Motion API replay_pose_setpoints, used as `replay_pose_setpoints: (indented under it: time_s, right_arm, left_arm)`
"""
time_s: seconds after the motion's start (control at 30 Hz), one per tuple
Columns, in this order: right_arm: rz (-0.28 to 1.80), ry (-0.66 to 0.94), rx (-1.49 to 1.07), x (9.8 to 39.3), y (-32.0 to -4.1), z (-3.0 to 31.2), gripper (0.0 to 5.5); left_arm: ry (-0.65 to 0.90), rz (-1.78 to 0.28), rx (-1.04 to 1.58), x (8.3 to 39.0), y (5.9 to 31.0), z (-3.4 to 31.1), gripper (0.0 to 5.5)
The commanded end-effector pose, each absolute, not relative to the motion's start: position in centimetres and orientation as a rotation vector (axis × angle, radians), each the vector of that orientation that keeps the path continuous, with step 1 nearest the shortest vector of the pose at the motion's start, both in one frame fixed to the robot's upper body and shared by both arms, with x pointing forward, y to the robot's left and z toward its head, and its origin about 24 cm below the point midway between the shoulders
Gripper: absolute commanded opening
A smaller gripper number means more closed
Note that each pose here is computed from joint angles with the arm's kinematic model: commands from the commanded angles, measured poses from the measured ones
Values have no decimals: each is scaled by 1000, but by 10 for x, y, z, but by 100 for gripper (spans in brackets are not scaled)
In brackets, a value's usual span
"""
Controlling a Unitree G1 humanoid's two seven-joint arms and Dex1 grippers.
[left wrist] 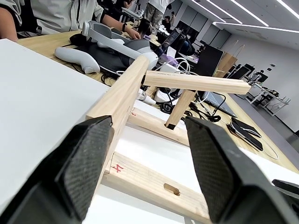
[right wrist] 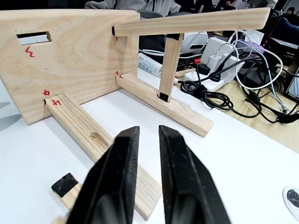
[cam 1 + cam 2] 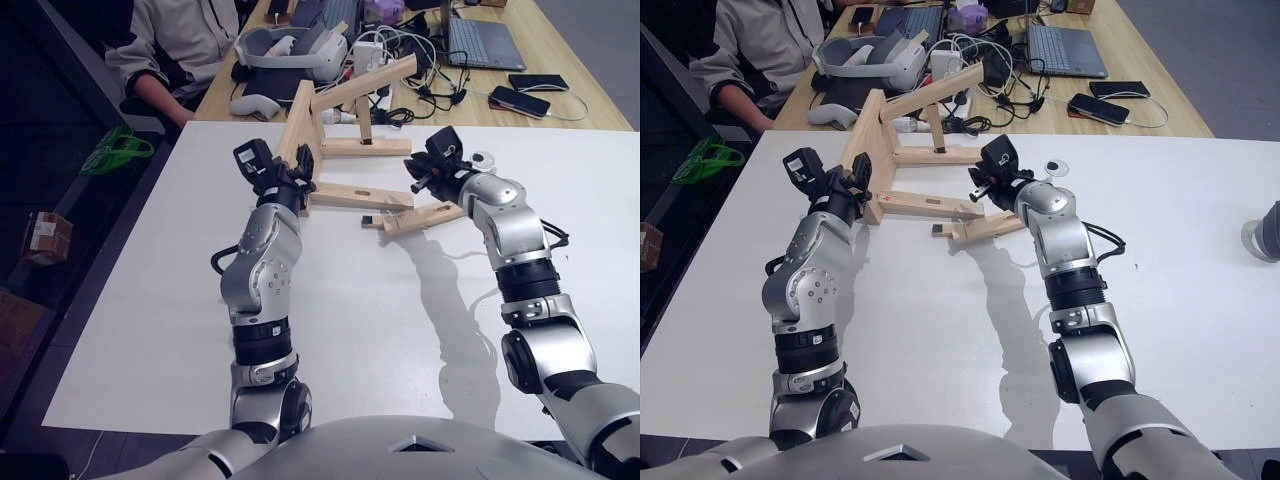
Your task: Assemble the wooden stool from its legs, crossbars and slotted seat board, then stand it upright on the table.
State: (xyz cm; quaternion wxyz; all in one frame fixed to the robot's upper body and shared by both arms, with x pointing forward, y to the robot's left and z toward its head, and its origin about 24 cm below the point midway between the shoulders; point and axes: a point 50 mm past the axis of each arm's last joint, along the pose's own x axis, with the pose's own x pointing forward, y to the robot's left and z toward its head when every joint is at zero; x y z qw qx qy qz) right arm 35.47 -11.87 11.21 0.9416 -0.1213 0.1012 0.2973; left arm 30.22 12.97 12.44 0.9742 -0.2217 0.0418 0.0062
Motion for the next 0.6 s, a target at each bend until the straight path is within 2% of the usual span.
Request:
replay_pose_setpoints:
  time_s: [0.03, 0.2, 0.4, 0.6]
  right_arm:
    - [608, 177, -245, 353, -116, 117, 3]
    - [607, 170, -244, 352, -111, 116, 3]
    - [560, 175, -207, 345, -110, 100, 3]
    - [485, 72, -153, 340, -116, 102, 3]
  left_arm:
    - [79, 14, -436, 303, 131, 125, 292]
    - [77, 2, -398, 304, 128, 124, 292]
    - [63, -66, -302, 300, 113, 117, 292]
    - [16, -92, -273, 299, 108, 117, 292]
